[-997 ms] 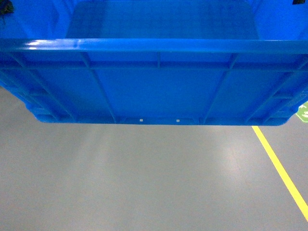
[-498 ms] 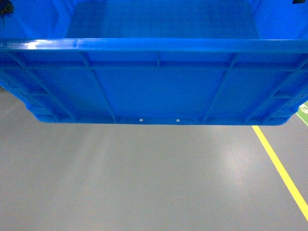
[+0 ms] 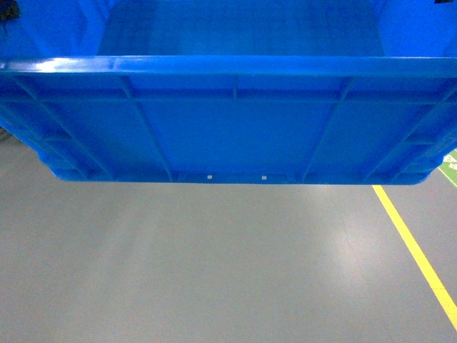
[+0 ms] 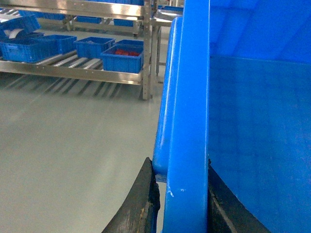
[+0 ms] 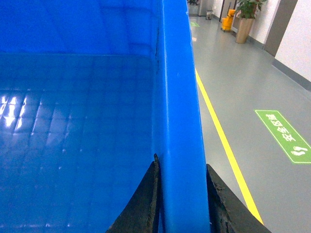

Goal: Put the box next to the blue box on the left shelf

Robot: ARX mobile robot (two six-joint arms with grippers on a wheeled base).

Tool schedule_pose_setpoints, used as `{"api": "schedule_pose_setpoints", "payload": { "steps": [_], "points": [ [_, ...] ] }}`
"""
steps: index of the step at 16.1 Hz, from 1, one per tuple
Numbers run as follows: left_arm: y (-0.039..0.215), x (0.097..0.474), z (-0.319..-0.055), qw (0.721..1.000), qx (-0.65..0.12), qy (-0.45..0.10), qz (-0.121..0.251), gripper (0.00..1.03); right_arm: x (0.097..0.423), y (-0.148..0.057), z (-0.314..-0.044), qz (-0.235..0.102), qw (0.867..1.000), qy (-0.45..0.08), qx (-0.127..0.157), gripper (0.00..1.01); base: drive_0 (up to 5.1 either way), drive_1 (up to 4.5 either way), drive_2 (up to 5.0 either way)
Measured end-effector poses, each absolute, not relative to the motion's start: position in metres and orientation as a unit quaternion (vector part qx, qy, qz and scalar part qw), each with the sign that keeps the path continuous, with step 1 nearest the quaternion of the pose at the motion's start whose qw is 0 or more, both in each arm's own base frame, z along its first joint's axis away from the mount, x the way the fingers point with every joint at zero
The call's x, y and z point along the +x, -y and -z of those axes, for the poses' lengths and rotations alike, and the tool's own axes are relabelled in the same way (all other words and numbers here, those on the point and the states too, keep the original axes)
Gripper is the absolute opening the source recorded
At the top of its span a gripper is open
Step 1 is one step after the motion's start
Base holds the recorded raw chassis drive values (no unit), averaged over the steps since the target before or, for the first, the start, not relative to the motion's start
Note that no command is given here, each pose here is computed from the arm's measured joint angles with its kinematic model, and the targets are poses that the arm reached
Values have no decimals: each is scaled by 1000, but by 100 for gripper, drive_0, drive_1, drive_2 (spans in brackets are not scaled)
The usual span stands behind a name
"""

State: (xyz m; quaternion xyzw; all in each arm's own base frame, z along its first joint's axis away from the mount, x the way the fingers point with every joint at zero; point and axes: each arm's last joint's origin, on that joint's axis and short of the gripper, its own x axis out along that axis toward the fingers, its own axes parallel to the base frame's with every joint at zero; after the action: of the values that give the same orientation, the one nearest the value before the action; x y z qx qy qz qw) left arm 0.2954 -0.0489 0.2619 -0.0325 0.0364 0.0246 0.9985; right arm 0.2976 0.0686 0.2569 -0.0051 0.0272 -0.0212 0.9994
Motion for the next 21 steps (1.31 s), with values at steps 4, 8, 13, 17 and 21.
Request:
{"api": "schedule_pose_setpoints", "payload": {
  "steps": [4,8,13,17,21],
  "points": [
    [49,295,-261,998,-32,-38,-25,15,298,-69,-257,21,999,-28,-5,18,4,436,-428],
    [49,295,-262,999,-33,-35,-25,15,298,-69,-257,21,999,-27,-5,18,0,432,-432],
    [49,295,-262,999,-32,-36,-25,15,298,-69,-257,21,999,-28,-5,17,-2,429,-434],
    [49,295,-262,998,-31,-38,-25,15,298,-69,-257,21,999,-29,-7,17,-6,426,-438],
    [49,295,-262,999,-31,-37,-25,15,298,-69,-257,21,999,-27,-6,17,3,435,-429]
  ]
}}
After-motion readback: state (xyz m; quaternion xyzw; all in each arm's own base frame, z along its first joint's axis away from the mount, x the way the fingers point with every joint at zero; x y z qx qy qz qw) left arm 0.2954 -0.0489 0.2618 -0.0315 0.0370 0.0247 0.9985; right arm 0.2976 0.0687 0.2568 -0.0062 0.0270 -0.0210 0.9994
